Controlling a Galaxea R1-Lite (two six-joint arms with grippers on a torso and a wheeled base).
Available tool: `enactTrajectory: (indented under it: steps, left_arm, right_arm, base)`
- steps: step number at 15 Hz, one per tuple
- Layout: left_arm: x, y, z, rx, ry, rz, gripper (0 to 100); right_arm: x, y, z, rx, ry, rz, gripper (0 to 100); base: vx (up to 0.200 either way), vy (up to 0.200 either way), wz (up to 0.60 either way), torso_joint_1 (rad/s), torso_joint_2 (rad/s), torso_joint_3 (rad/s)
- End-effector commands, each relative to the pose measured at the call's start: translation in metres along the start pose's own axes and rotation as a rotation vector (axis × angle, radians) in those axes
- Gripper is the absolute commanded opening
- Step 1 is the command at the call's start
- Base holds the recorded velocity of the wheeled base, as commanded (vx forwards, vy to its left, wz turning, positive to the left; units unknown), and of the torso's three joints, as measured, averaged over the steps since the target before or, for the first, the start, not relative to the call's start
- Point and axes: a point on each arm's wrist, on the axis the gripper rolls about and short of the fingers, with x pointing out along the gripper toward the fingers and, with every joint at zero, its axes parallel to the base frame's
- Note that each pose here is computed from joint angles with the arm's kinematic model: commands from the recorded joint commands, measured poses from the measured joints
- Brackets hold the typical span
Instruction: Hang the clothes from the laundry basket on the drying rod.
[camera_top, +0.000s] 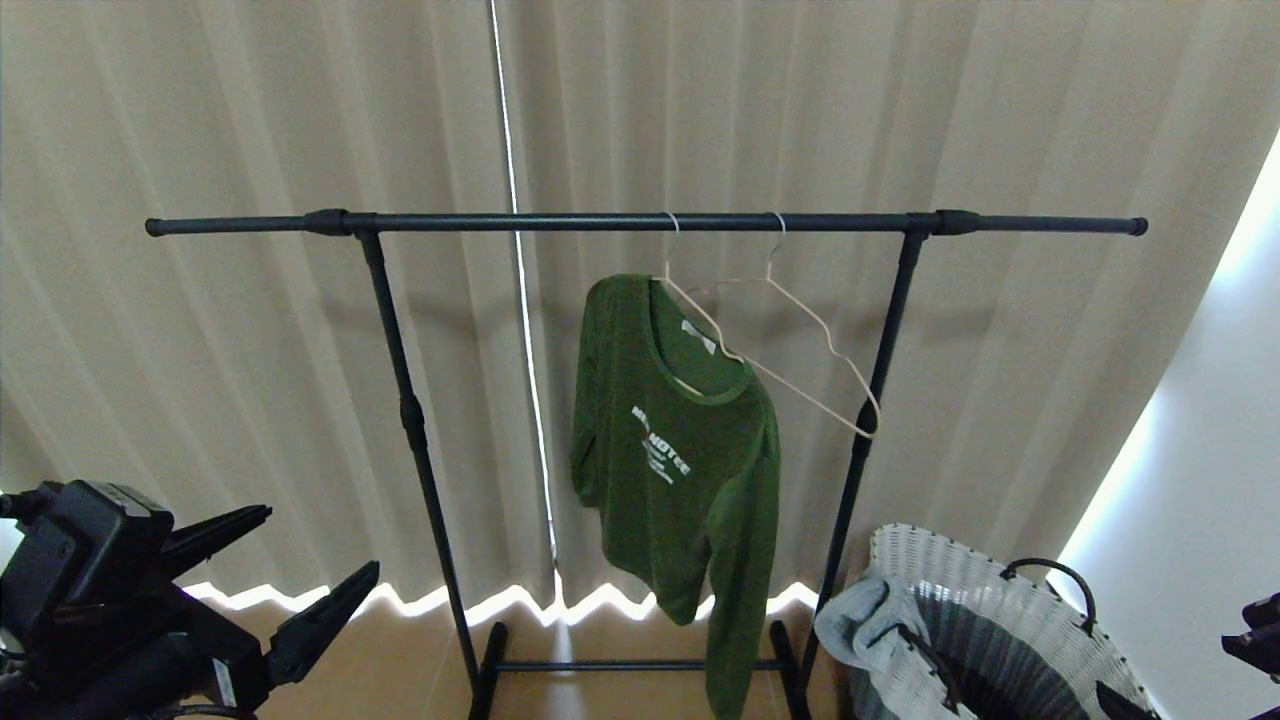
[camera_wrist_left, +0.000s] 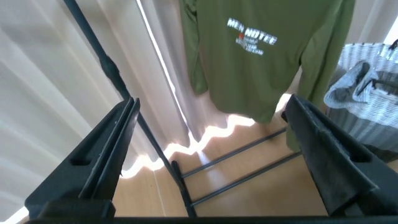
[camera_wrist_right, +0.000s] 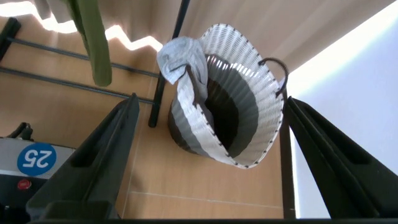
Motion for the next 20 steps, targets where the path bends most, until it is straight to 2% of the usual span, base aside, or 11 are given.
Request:
enactTrajectory:
  steps: [1,20]
  left_arm:
    - [0.0001,-0.0001,-0.0003,0.0,0.001,-0.001,100]
    - [0.0001,-0.0046,-0.0039,0.018,0.017,-0.031,100]
  right_arm:
    - [0.0005,0.0003,0.0001,-0.002,0.003,0.001,100]
    - [-0.0004,0.0003,-0.0038,-0.033,0.006,0.001,100]
  base:
    - [0.0,0.0,0.0,-0.212,0.47,0.237]
    - [0.0,0.0,0.0,-0.213,0.48,0.261]
